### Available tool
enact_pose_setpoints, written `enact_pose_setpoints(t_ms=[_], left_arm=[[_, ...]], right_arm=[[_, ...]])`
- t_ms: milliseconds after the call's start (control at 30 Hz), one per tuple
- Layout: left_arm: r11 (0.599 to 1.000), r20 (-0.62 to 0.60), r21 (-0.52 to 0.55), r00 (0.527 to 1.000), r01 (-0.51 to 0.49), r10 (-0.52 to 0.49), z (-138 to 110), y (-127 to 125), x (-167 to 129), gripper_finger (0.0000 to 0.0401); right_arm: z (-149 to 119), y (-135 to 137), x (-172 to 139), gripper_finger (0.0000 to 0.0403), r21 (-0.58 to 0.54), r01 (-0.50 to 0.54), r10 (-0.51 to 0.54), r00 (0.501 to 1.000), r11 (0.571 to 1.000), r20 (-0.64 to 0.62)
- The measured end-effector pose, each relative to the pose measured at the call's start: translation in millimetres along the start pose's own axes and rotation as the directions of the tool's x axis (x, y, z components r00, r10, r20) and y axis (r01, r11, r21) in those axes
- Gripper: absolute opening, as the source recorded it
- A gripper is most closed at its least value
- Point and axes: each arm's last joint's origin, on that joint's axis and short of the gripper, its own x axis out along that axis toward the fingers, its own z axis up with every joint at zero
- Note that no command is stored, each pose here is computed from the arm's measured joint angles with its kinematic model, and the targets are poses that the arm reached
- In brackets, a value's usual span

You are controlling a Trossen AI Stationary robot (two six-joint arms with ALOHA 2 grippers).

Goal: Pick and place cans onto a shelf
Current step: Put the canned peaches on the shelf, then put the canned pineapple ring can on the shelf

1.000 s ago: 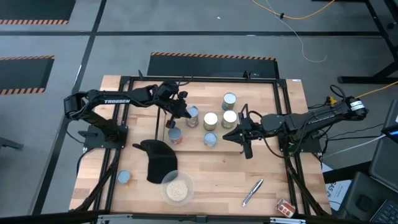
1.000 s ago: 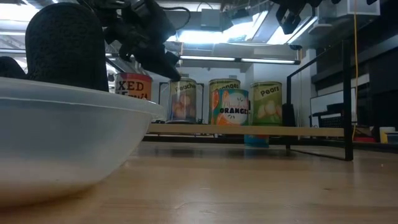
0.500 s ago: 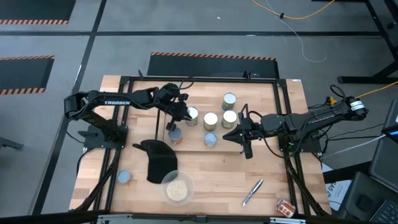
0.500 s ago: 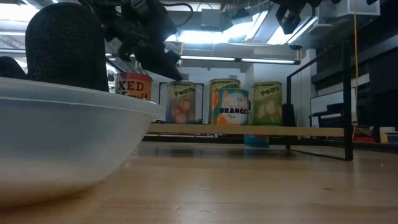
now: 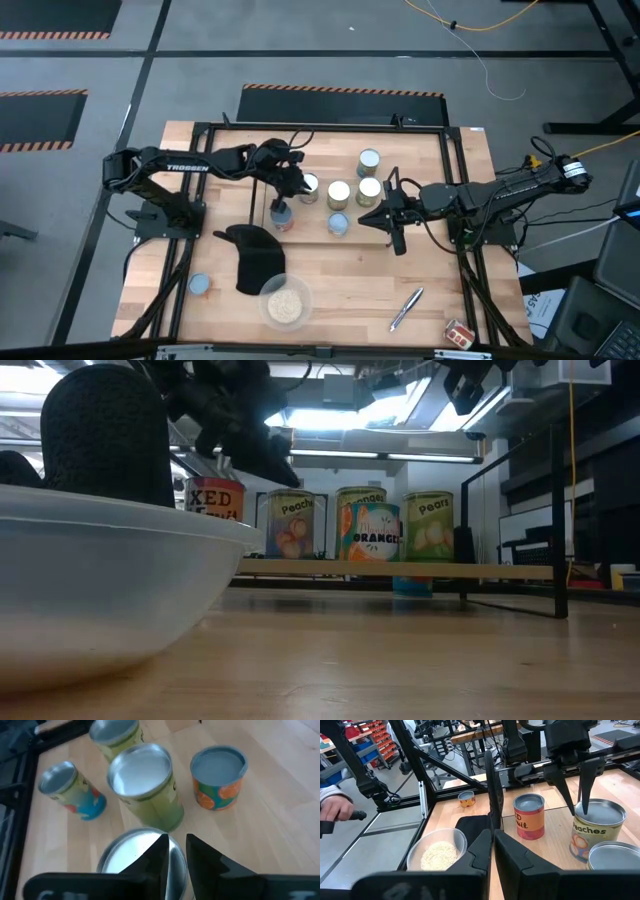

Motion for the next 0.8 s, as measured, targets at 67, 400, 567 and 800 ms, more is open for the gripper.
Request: enact_pose_setpoints(t_ms=[67, 400, 567, 800], left_arm=[[1.000, 0.026, 0.011, 1.000, -0.008, 0.008, 3.3, -0.3, 0.3, 0.0055], [0.996, 0.193, -0.094, 0.981, -0.009, 0.027, 40.4, -14.0, -36.7, 0.0040], [0.947, 0.302, -0.311, 0.953, 0.084, 0.015, 70.0, -26.0, -70.8, 0.0043], [0.783, 0.312, -0.517, 0.928, 0.346, -0.204, 85.5, -70.1, -105.8, 0.0064]], right_arm=[[0.0, 0.0, 0.0, 0.0026, 0.000, 0.000, 0.000, 1.000, 1.000, 0.000], [0.0, 0.0, 0.0, 0.0026, -0.001, 0.000, 0.000, 1.000, 1.000, 0.000], [0.0, 0.2, -0.1, 0.0026, 0.000, -0.006, 0.006, 1.000, 1.000, -0.001], [-0.2, 0.9, -0.1, 0.0026, -0.003, -0.026, 0.026, 1.000, 1.000, -0.007]])
